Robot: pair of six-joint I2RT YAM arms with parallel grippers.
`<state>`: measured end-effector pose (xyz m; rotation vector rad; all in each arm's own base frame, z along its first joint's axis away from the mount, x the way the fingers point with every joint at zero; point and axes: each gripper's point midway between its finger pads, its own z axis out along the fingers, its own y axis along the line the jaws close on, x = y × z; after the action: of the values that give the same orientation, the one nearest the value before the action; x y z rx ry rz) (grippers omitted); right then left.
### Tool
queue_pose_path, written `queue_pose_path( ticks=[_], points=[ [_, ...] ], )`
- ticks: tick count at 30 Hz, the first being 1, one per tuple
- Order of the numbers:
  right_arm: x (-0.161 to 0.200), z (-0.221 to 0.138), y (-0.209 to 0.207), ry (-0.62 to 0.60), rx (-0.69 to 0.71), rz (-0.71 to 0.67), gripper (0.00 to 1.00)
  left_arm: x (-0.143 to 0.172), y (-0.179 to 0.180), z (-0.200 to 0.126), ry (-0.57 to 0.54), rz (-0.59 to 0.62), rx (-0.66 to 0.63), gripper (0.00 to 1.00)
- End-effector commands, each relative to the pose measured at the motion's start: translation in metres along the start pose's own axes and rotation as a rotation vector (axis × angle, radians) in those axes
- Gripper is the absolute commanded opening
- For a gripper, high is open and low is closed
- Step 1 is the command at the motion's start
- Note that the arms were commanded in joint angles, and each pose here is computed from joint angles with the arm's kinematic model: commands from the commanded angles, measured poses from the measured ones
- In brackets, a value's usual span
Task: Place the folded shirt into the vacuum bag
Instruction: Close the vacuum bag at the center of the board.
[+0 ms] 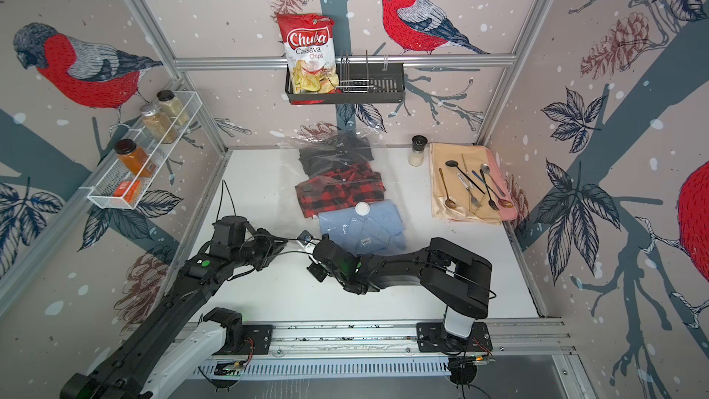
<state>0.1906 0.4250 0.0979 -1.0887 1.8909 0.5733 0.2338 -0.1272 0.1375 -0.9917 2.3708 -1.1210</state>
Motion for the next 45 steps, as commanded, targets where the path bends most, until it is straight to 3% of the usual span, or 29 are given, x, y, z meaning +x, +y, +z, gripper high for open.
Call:
queue_pose_path(
  ticks=[1, 3, 4, 7, 11, 14, 21, 27, 33, 38, 45],
  points=[
    [-0.010, -0.007, -0.001, -0.025, -0.104, 0.098, 0.06, -0.019, -0.015, -0.004, -0.103, 0.109, 0.036, 0.57],
    [-0.014, -0.010, -0.010, -0.027, -0.165, 0.155, 0.06, -0.029, -0.028, -0.008, -0.169, 0.217, 0.084, 0.87],
    [-0.015, -0.011, -0.014, -0.024, -0.192, 0.177, 0.06, -0.032, -0.038, -0.011, -0.196, 0.286, 0.131, 0.95],
    [-0.017, -0.014, -0.030, -0.014, -0.271, 0.246, 0.05, -0.029, -0.078, -0.022, -0.269, 0.559, 0.337, 0.96],
    [-0.016, -0.016, -0.044, 0.011, -0.360, 0.305, 0.04, -0.030, -0.106, -0.033, -0.394, 0.769, 0.507, 0.96],
    [-0.016, -0.019, -0.053, 0.019, -0.406, 0.341, 0.04, -0.023, -0.124, -0.033, -0.426, 0.910, 0.613, 0.96],
    [-0.015, -0.026, -0.075, 0.027, -0.479, 0.404, 0.04, 0.007, -0.139, 0.004, -0.210, 1.193, 0.759, 0.96],
    [-0.014, -0.025, -0.085, 0.061, -0.506, 0.414, 0.04, 0.027, -0.135, 0.039, 0.094, 1.283, 0.828, 0.96],
    [-0.016, -0.023, -0.088, 0.071, -0.520, 0.419, 0.04, 0.023, -0.130, 0.057, 0.165, 1.314, 0.776, 0.94],
    [-0.017, -0.021, -0.090, 0.076, -0.535, 0.427, 0.03, 0.020, -0.126, 0.071, 0.222, 1.291, 0.757, 0.79],
    [-0.017, -0.023, -0.097, 0.072, -0.537, 0.436, 0.02, 0.019, -0.126, 0.072, 0.247, 1.278, 0.756, 0.50]
  ],
)
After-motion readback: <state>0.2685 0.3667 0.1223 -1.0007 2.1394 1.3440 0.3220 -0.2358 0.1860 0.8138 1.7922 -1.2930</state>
